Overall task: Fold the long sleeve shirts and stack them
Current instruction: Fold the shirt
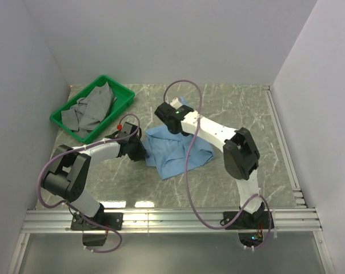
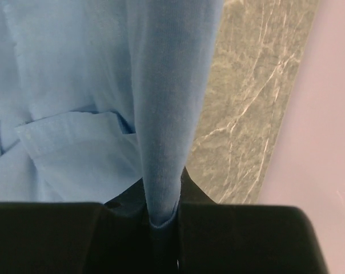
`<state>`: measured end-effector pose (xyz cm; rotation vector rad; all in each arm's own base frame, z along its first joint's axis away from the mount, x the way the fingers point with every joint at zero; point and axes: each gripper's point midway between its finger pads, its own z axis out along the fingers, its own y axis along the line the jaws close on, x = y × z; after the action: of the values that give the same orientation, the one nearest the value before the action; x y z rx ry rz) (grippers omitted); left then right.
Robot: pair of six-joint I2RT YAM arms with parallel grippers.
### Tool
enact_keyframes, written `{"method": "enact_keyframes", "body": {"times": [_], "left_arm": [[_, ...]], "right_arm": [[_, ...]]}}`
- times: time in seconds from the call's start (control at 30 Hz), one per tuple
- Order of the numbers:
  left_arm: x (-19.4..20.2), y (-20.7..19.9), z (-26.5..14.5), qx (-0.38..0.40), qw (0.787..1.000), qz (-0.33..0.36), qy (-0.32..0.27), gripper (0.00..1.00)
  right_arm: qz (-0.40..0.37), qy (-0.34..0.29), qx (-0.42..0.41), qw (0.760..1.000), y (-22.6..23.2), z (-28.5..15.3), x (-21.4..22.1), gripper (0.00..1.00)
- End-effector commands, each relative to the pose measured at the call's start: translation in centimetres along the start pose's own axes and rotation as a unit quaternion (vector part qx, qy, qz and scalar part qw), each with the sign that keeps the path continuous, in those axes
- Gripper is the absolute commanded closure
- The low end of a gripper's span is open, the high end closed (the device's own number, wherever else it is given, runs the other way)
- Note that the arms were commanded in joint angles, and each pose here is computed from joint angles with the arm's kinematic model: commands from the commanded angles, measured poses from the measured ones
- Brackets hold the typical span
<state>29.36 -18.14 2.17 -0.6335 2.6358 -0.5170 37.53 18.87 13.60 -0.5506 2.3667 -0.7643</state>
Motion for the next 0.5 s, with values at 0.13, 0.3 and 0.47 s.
{"method": "enact_keyframes", "body": {"times": [0.13, 0.3, 0.47], "left_arm": [[2.2, 1.0, 0.2, -0.007, 0.999, -0.009, 0.034, 0.72], [2.6, 1.3, 0.3, -0.005, 0.999, -0.015, 0.039, 0.73], [3.0, 1.4, 0.2, -0.002, 0.999, -0.025, 0.043, 0.75]], "right_arm": [[-0.007, -0.027, 0.060, 0.998, 1.5, -3.4, -1.7, 0.99], [-0.023, -0.031, 0.055, 0.998, 3.5, -4.1, -1.9, 0.99], [-0.021, -0.030, 0.022, 0.999, 6.9, -4.4, -1.6, 0.94]]}}
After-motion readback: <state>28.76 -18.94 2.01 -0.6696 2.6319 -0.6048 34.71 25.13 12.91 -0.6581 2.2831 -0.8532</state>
